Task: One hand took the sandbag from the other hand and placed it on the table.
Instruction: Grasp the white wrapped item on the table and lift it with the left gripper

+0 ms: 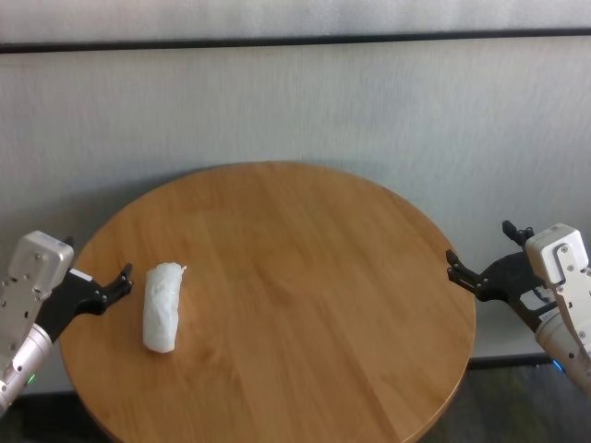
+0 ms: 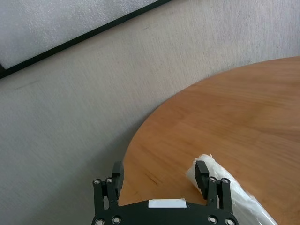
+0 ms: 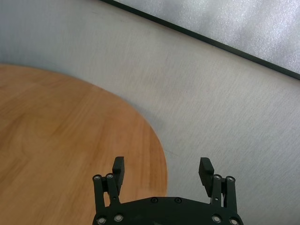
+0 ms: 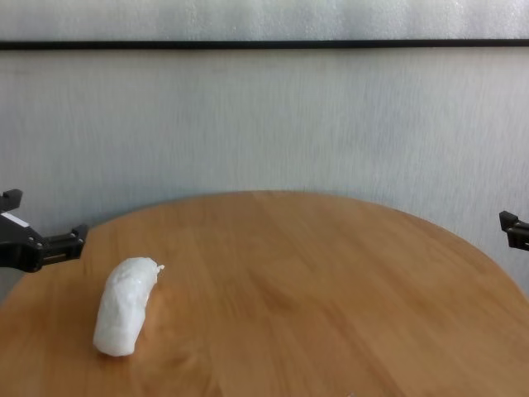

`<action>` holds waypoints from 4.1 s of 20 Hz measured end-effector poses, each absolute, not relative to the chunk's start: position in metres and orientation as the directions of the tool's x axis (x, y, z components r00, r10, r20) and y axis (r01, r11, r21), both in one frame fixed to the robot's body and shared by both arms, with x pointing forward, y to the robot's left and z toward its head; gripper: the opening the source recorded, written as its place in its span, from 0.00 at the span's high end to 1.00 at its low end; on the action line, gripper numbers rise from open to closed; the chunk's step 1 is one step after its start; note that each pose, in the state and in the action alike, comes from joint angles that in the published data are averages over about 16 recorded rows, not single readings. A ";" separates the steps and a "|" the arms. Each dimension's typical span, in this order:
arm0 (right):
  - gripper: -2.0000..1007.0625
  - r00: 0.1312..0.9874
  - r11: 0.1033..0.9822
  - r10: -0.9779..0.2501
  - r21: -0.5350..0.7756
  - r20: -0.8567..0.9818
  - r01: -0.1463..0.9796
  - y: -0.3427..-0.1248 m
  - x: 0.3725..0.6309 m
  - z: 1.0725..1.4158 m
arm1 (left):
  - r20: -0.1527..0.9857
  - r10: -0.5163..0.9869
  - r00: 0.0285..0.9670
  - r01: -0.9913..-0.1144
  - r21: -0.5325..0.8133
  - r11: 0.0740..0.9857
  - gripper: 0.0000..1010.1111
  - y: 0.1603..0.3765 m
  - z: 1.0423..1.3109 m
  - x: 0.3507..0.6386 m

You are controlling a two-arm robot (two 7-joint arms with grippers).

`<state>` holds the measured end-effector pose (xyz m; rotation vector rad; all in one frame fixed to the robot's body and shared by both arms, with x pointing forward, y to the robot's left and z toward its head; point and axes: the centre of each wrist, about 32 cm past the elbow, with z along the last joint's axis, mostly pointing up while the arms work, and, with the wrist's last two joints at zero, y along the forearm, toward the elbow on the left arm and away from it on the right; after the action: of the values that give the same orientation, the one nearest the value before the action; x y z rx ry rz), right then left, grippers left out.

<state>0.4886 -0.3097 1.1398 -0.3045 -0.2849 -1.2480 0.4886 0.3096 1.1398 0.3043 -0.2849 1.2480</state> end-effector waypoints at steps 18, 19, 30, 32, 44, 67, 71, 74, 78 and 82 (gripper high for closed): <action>0.01 0.292 0.287 -0.880 -0.070 0.374 0.955 -0.310 0.489 1.140 | 0.374 0.880 0.292 -0.955 0.070 0.287 0.01 0.310 1.140 0.489; 0.01 0.292 0.287 -0.880 -0.070 0.374 0.955 -0.310 0.489 1.140 | 0.374 0.880 0.292 -0.955 0.070 0.287 0.01 0.310 1.140 0.489; 0.01 0.292 0.287 -0.880 -0.070 0.374 0.955 -0.310 0.489 1.140 | 0.374 0.880 0.292 -0.955 0.070 0.287 0.01 0.310 1.140 0.489; 0.01 0.292 0.287 -0.880 -0.070 0.374 0.955 -0.310 0.489 1.140 | 0.374 0.880 0.292 -0.955 0.070 0.287 0.01 0.310 1.140 0.489; 0.01 0.292 0.287 -0.880 -0.070 0.374 0.955 -0.310 0.489 1.140 | 0.373 0.881 0.292 -0.955 0.069 0.287 0.01 0.310 1.140 0.488; 0.01 0.292 0.287 -0.880 -0.070 0.374 0.955 -0.310 0.489 1.140 | 0.220 0.867 0.447 -0.892 0.189 0.411 0.01 0.303 1.180 0.485; 0.01 0.292 0.287 -0.880 -0.070 0.374 0.955 -0.310 0.489 1.140 | 0.156 0.879 0.450 -0.881 0.239 0.408 0.01 0.301 1.186 0.486; 0.01 0.292 0.287 -0.880 -0.070 0.374 0.955 -0.310 0.489 1.140 | 0.110 0.890 0.442 -0.874 0.274 0.401 0.01 0.299 1.189 0.487; 0.01 0.292 0.287 -0.880 -0.070 0.374 0.955 -0.310 0.489 1.140 | 0.048 0.906 0.421 -0.865 0.321 0.385 0.01 0.296 1.192 0.487; 0.01 0.292 0.287 -0.880 -0.070 0.374 0.955 -0.310 0.489 1.140 | -0.006 0.920 0.392 -0.855 0.367 0.366 0.01 0.292 1.197 0.489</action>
<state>0.4886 -0.3097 1.1398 -0.3046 -0.2850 -1.2479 0.4885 0.2918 1.1973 0.3287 0.2244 1.1527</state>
